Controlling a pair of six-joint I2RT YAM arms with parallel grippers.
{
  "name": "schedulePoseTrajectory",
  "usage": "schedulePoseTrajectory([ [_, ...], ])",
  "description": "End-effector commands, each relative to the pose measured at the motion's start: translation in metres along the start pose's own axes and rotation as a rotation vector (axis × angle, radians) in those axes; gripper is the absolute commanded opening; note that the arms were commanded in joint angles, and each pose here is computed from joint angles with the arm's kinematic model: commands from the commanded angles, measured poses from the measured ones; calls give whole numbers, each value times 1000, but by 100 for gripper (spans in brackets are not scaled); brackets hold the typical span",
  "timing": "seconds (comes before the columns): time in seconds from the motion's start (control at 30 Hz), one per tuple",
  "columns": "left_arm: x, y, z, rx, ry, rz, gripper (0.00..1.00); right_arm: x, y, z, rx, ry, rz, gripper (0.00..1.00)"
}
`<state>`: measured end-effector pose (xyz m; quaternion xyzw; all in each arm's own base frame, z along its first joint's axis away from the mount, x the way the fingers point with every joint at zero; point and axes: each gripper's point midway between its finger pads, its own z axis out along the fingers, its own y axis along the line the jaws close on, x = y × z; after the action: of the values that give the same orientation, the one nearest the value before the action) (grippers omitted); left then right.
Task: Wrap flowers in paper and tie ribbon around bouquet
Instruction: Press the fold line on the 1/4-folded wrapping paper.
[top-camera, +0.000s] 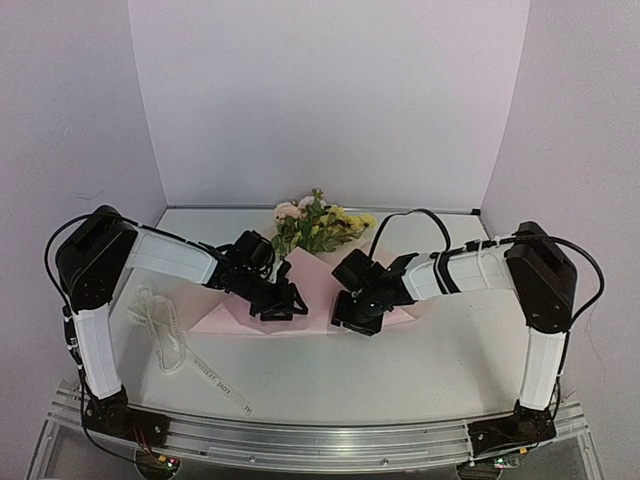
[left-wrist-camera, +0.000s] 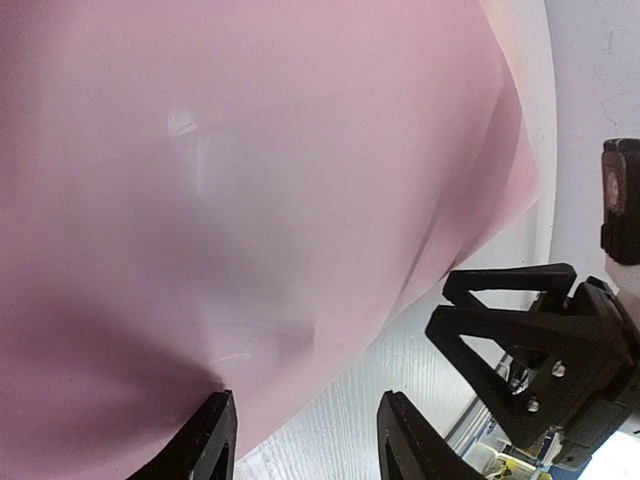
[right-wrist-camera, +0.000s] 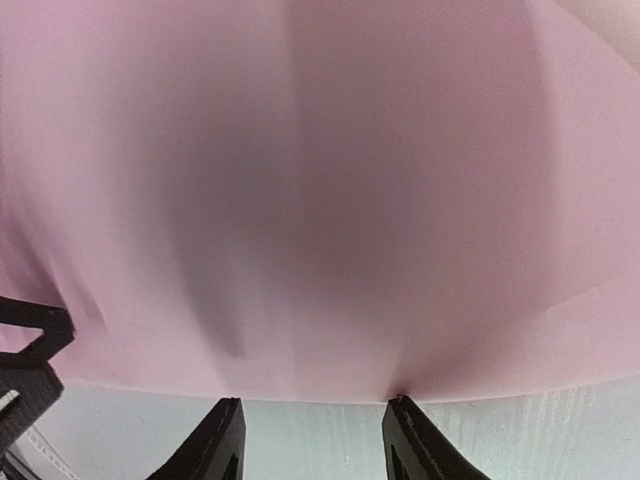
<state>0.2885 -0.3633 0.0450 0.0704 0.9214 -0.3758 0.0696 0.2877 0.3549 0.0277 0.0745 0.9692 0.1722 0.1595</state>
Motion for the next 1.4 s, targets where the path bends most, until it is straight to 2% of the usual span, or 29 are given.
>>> schedulePoseTrajectory([
  [0.0,-10,-3,3,-21,-10,26,50,-17,37,-28,-164,-43,32,47],
  [0.17,-11,-3,4,-29,-10,26,50,-23,17,-13,-180,-22,106,40],
  [0.47,-18,-6,2,-42,-12,45,50,-24,-49,4,-133,-40,240,40],
  [0.77,-23,-16,-1,-24,-13,79,50,-23,-71,-1,-213,-82,401,39],
  [1.03,-22,-53,-3,62,1,158,51,-29,-73,-14,-296,-132,499,39],
  [1.23,-23,-50,15,63,30,159,51,-21,-102,-17,-284,-178,582,38],
  [1.37,-29,-47,25,48,42,176,50,-23,-106,-26,-302,-202,590,38],
])
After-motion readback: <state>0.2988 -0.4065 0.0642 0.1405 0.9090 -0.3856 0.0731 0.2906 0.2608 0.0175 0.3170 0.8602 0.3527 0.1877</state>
